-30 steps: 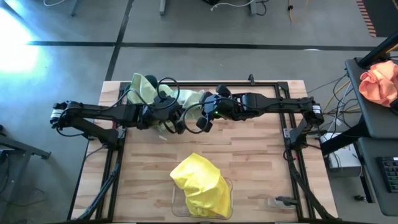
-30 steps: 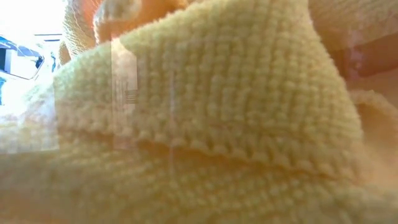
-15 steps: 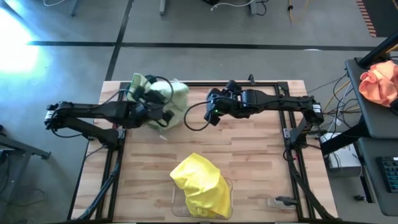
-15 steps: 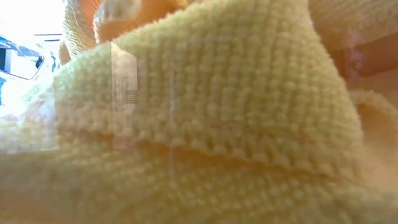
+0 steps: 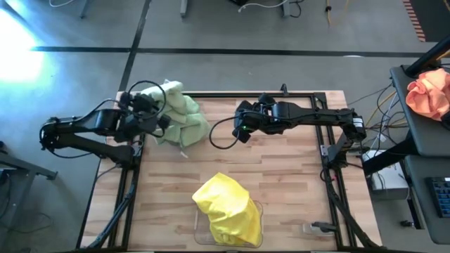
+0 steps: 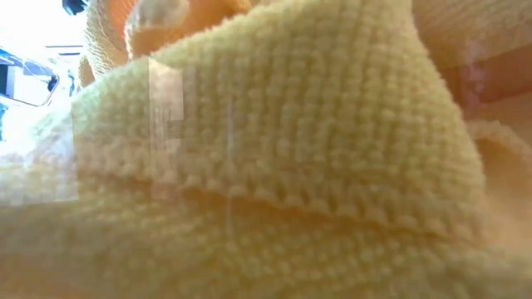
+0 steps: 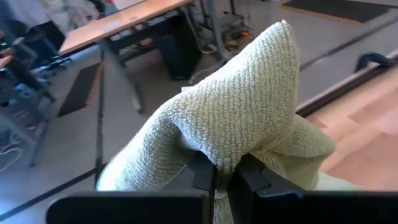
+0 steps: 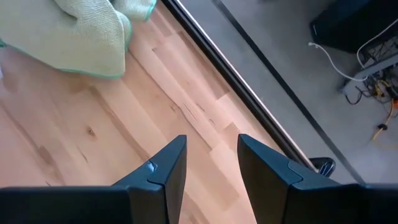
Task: Sort microfiber towel by color & place in baskets
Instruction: Put the green towel into the blue bin, then return to Home Position
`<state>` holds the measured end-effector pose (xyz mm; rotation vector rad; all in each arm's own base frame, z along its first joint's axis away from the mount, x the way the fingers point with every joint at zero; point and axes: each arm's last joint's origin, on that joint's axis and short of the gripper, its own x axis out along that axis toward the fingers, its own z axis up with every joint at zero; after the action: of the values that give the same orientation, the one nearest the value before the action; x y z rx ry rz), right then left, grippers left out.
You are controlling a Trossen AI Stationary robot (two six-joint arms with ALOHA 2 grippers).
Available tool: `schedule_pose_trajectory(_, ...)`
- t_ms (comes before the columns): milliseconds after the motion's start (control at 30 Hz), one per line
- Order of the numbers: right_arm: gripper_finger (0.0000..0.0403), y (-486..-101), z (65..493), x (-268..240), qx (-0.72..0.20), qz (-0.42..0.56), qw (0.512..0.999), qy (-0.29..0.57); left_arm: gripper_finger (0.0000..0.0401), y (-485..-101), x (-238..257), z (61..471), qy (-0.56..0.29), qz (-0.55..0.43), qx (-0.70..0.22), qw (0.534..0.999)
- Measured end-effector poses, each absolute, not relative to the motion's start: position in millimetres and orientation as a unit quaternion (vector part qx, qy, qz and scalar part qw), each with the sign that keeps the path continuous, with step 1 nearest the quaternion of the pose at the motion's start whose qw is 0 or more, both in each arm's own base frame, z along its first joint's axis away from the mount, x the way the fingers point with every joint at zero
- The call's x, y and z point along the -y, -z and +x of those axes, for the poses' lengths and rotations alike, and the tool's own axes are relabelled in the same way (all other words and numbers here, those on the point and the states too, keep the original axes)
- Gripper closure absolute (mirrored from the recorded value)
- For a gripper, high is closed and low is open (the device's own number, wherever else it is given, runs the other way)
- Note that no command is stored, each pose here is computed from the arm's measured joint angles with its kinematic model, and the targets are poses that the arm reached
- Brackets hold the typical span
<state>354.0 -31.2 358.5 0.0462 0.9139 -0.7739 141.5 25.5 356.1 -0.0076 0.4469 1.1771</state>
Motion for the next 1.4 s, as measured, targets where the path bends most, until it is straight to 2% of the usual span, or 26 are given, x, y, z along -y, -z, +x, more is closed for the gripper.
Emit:
schedule_pose_trajectory(167, 0.0266, -358.5, 354.3, 28.2, -0.430, 0.021, 0.827, 0.361, 0.0389, -351.5, -25.7, 135.4, -0.561, -0.008, -0.207, 0.801)
schedule_pose_trajectory(567, 0.0266, -358.4, 355.3, 8.8, -0.429, 0.015, 0.837, 0.339, 0.0323, -297.7, -25.0, 139.2, -0.569, -0.053, -0.233, 0.787)
schedule_pose_trajectory(833, 0.0266, -358.3, 355.4, 3.8, -0.426, 0.024, 0.839, 0.337, 0.0293, -274.3, -24.1, 141.8, -0.562, -0.085, -0.242, 0.787)
schedule_pose_trajectory(967, 0.0266, -358.3, 355.4, 3.8, -0.426, 0.024, 0.839, 0.337, 0.0283, -281.0, -24.1, 143.7, -0.558, -0.089, -0.232, 0.792)
schedule_pose_trajectory(1400, 0.0266, -358.0, 354.8, 3.7, -0.426, 0.030, 0.838, 0.341, 0.0236, -349.8, -24.1, 142.0, -0.522, -0.048, -0.207, 0.826)
